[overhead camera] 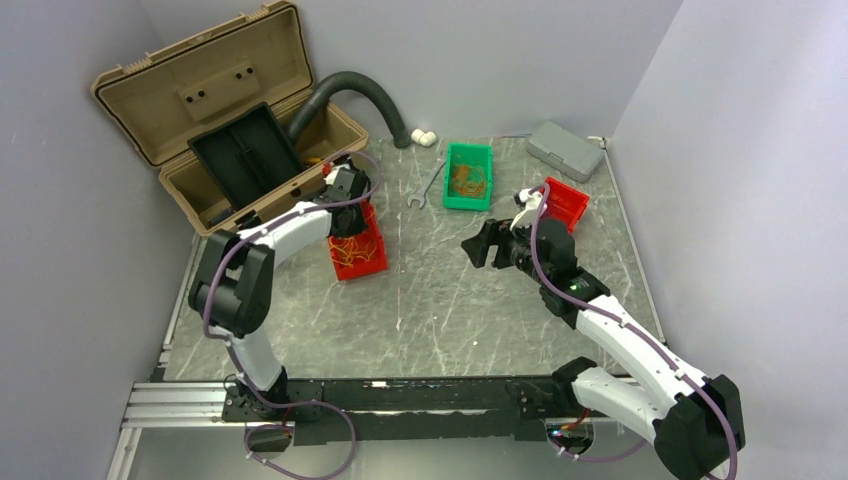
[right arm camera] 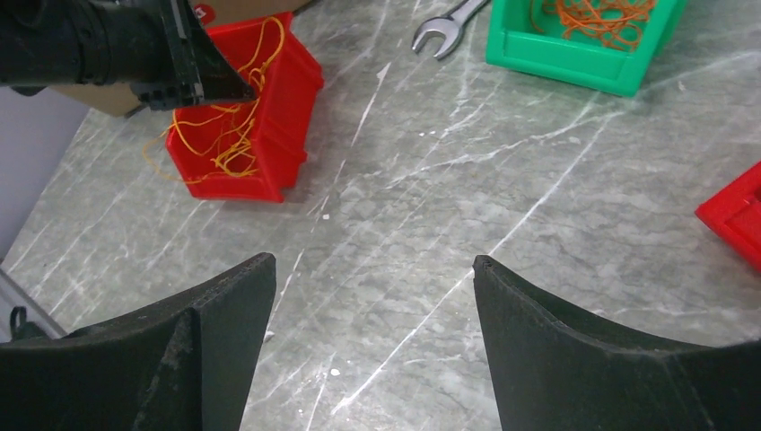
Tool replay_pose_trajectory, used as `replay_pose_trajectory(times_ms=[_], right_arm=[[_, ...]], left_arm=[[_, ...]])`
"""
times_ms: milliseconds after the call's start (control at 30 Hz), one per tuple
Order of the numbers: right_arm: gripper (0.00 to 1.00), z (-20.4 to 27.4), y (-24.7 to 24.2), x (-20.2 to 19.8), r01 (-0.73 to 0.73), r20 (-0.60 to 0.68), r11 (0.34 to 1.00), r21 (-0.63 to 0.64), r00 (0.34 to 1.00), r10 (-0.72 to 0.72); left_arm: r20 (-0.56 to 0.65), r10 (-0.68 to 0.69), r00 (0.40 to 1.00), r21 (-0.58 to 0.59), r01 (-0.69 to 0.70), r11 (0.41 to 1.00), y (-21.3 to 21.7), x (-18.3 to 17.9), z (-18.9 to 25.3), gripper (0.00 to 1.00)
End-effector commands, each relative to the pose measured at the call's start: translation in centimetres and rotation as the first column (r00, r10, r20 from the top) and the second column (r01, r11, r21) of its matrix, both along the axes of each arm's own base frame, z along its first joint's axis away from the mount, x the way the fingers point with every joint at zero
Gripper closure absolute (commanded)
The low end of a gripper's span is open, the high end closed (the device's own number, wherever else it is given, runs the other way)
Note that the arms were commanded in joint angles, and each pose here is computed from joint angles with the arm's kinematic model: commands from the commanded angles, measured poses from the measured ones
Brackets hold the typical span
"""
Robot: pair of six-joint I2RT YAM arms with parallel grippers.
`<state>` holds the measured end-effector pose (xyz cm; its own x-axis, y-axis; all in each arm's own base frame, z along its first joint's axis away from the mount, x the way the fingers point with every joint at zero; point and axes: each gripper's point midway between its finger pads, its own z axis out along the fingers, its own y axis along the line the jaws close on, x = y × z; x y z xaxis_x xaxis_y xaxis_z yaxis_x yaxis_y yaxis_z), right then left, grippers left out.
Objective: Untangle the cables
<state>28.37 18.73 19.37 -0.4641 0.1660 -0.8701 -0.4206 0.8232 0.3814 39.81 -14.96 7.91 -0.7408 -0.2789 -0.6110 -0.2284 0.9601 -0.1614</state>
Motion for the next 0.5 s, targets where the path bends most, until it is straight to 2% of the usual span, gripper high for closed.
replay_pose_trajectory(times_ms=[0, 200, 333, 467], right_arm=[[0.18, 0.8, -0.9, 0.5, 0.065, 0.027, 0.998, 0.013, 0.997, -0.065], [0.18, 1.0, -1.3, 0.5, 0.083, 0.036, 0.997, 0.012, 0.996, -0.083], [0.18, 1.0, -1.2, 0.6, 0.085, 0.035, 0.996, 0.011, 0.996, -0.086], [0.18, 0.9, -1.4, 0.6, 0.093, 0.024, 0.996, 0.004, 0.995, -0.093]], left_arm=[[-0.023, 0.033, 0.999, -0.049, -0.034, 0.998, -1.2, 0.9, -1.4, 1.00], [-0.062, 0.058, 0.996, -0.016, -0.060, 0.998, -0.6, 0.5, -3.5, 1.00], [-0.040, 0.047, 0.998, -0.018, -0.048, 0.999, -0.5, 0.5, -2.1, 1.00], [-0.028, 0.056, 0.998, 0.056, -0.054, 0.997, 0.9, 0.4, 0.6, 0.90]])
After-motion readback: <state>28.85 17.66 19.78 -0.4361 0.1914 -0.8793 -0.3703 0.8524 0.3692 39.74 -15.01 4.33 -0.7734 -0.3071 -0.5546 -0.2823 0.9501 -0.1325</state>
